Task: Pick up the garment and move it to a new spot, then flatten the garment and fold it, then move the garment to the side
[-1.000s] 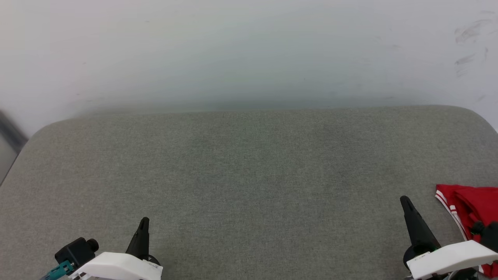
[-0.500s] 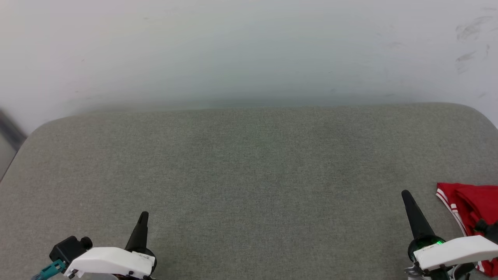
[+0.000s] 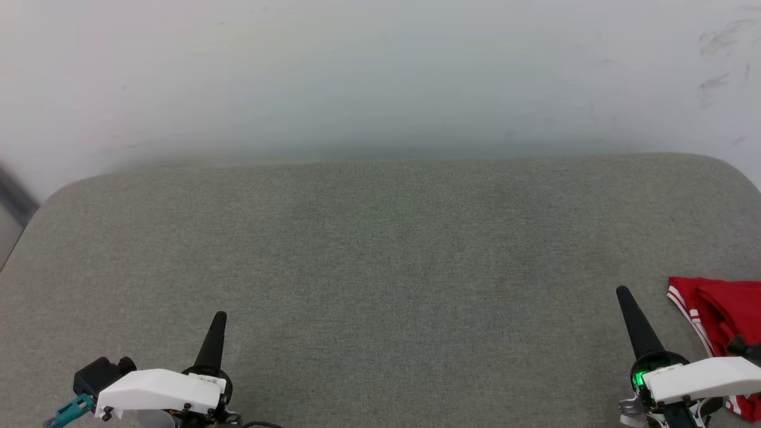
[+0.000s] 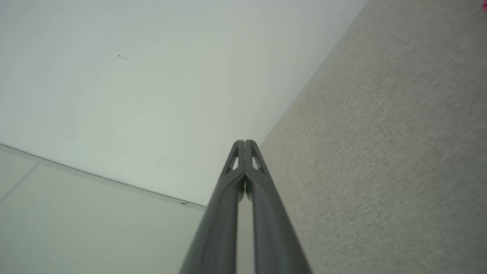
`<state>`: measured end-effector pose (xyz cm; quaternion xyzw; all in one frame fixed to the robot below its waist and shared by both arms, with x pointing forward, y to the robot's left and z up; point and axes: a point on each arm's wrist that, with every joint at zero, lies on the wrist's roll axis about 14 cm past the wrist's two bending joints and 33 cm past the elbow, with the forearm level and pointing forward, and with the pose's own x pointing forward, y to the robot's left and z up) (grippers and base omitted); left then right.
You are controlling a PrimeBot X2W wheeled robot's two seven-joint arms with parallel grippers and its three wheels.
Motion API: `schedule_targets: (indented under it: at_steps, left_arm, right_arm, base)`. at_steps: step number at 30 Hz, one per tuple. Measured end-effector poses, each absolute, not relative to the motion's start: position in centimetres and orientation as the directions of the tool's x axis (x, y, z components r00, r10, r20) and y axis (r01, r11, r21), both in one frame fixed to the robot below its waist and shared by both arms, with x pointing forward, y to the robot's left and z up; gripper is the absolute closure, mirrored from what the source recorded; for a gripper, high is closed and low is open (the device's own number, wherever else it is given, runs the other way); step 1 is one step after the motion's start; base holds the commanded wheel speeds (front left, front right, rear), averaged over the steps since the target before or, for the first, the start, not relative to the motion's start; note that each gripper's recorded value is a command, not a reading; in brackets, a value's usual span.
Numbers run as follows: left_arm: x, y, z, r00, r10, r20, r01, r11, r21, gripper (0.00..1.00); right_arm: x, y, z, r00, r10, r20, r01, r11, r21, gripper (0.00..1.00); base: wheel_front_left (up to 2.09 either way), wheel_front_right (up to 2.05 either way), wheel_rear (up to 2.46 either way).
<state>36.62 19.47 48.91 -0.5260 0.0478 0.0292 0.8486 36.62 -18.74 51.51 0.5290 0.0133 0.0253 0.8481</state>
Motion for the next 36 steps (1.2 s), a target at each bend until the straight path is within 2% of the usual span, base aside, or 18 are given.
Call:
schedule_targets:
  at_steps: [36]
  left_arm:
    - [38.0,19.8,49.8,0.999,-0.008,-0.052,-0.05,0.137,-0.989,1.0]
  right_arm:
    - [38.2,-19.6,50.9,1.0,0.019,0.0,-0.003,0.14,0.99,1.0]
  base:
    - [0.0,0.0,0.0]
